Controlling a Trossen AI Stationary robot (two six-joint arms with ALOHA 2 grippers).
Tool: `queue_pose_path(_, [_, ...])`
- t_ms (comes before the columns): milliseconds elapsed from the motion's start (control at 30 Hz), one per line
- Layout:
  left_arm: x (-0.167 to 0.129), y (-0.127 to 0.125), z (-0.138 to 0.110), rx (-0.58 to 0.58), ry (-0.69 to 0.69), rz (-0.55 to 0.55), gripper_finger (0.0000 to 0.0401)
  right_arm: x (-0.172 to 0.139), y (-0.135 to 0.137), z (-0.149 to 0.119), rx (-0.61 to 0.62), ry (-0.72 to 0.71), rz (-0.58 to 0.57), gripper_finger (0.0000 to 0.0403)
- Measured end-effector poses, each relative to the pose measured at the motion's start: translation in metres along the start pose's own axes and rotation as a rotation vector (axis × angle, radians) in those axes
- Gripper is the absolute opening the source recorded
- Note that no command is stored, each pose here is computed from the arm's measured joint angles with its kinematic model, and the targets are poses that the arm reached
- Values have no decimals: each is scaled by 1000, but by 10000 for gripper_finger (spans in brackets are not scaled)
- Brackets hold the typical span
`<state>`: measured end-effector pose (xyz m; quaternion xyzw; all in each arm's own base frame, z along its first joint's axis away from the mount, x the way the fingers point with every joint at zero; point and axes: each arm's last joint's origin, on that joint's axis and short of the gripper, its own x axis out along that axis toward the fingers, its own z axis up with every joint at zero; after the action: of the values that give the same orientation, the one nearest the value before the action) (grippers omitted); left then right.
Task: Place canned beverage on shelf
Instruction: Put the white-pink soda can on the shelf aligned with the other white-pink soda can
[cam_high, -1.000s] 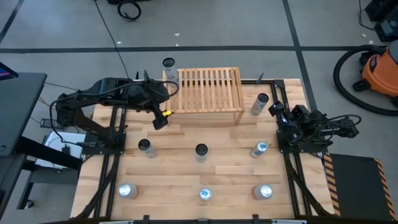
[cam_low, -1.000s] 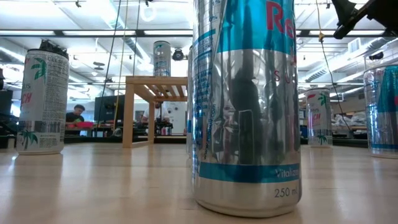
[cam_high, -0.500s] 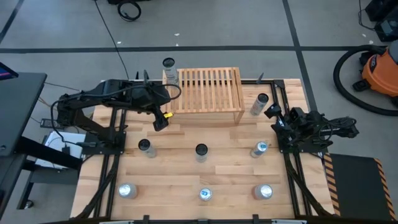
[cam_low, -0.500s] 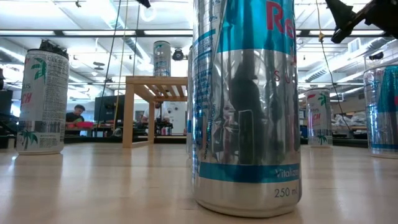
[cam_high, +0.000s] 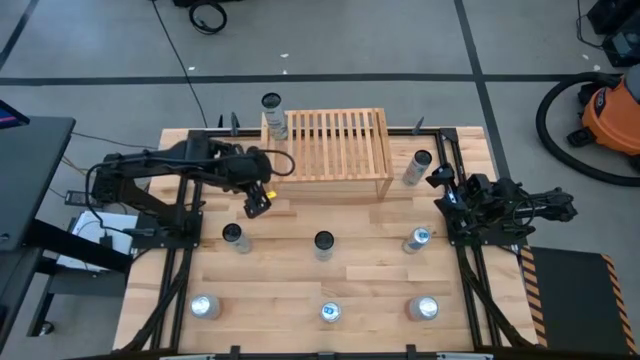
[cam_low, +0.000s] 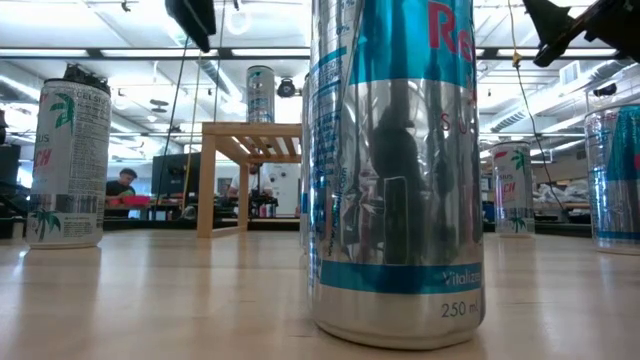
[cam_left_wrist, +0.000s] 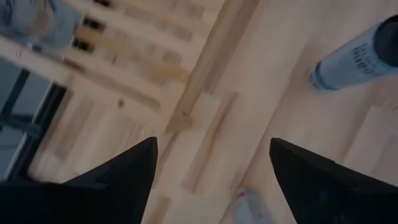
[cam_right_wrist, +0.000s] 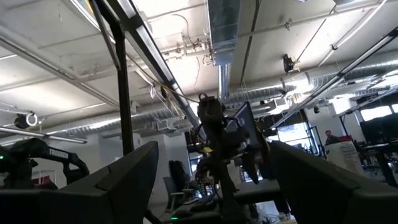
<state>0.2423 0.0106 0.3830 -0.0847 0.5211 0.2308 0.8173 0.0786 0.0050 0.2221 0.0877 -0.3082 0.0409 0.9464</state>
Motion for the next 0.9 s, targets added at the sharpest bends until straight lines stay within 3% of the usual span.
queue_pose_path(200, [-3,-6,-13,-44,82,27,311,0,0,-1,0,6,0,318])
queue_pose_path(900, [-16,-41,-43,-250,97,51,311,0,-1,-7,15,76,-4,318])
